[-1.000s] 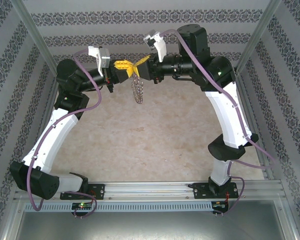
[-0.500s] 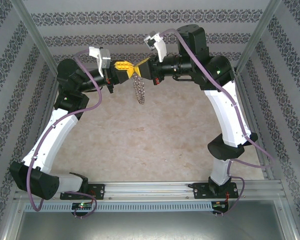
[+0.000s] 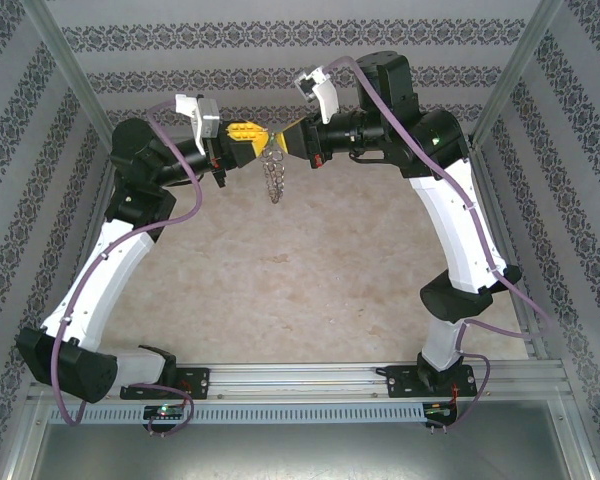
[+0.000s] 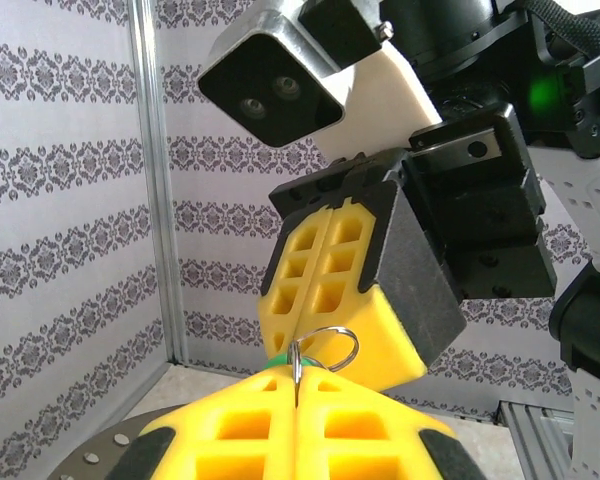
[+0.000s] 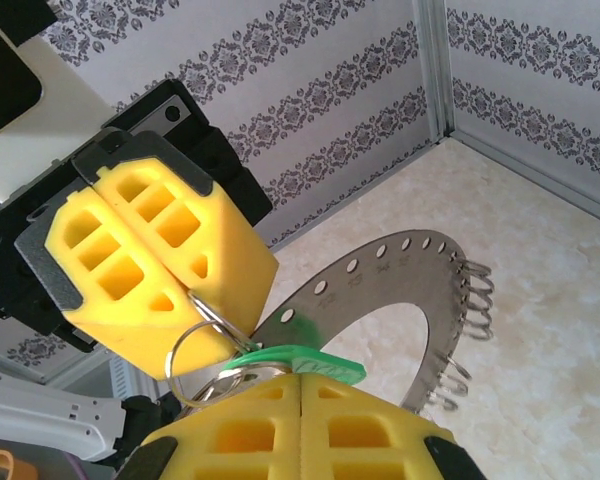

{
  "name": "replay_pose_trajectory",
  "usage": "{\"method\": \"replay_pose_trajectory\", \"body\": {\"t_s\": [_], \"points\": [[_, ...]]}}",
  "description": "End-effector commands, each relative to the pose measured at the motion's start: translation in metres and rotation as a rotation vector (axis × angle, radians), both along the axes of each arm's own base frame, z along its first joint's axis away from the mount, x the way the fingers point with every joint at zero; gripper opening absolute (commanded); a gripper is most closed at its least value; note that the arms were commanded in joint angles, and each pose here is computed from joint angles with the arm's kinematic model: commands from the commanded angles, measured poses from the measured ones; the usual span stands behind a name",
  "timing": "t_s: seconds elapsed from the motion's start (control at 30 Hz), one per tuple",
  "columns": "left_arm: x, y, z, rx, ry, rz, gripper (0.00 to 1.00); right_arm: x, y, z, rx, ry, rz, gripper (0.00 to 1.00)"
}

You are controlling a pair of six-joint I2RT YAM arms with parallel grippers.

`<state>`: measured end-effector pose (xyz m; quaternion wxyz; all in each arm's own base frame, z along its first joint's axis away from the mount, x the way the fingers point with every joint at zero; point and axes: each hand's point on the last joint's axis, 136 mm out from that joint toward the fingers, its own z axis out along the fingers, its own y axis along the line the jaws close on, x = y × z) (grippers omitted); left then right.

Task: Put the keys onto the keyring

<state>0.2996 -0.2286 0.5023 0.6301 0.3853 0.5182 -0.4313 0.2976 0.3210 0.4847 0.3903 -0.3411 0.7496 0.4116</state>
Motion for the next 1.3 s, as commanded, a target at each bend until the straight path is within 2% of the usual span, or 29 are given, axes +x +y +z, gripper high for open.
{"method": "replay_pose_trajectory", "body": {"t_s": [0.0, 0.1, 0.23, 0.43, 0.63, 0.87, 1.13, 1.27], "points": [[-0.012, 0.006, 0.014, 0.006, -0.07, 0.011, 0.0, -0.005, -0.005, 0.023, 0.05, -0.059, -0.007, 0.17], [-0.011, 0.006, 0.012, 0.013, -0.067, 0.012, 0.0, -0.006, -0.006, 0.028, 0.038, -0.104, -0.022, 0.37], [-0.009, 0.006, 0.006, 0.027, -0.054, 0.018, 0.0, -0.011, -0.007, 0.03, -0.002, -0.181, -0.026, 0.43], [-0.008, 0.005, 0.004, 0.036, -0.049, 0.02, 0.0, -0.019, -0.002, 0.037, 0.02, -0.201, 0.014, 0.53], [-0.007, 0.006, 0.005, 0.037, -0.048, 0.024, 0.0, -0.019, 0.005, 0.035, 0.019, -0.205, 0.03, 0.53], [-0.008, 0.006, 0.006, 0.036, -0.049, 0.024, 0.0, -0.012, 0.01, 0.023, -0.005, -0.163, 0.029, 0.42], [-0.009, 0.006, 0.009, 0.026, -0.052, 0.022, 0.0, -0.015, 0.015, 0.012, -0.016, -0.119, 0.064, 0.39], [-0.008, 0.006, 0.007, 0.025, -0.048, 0.021, 0.0, -0.015, 0.015, 0.009, -0.023, -0.108, 0.064, 0.33]]}}
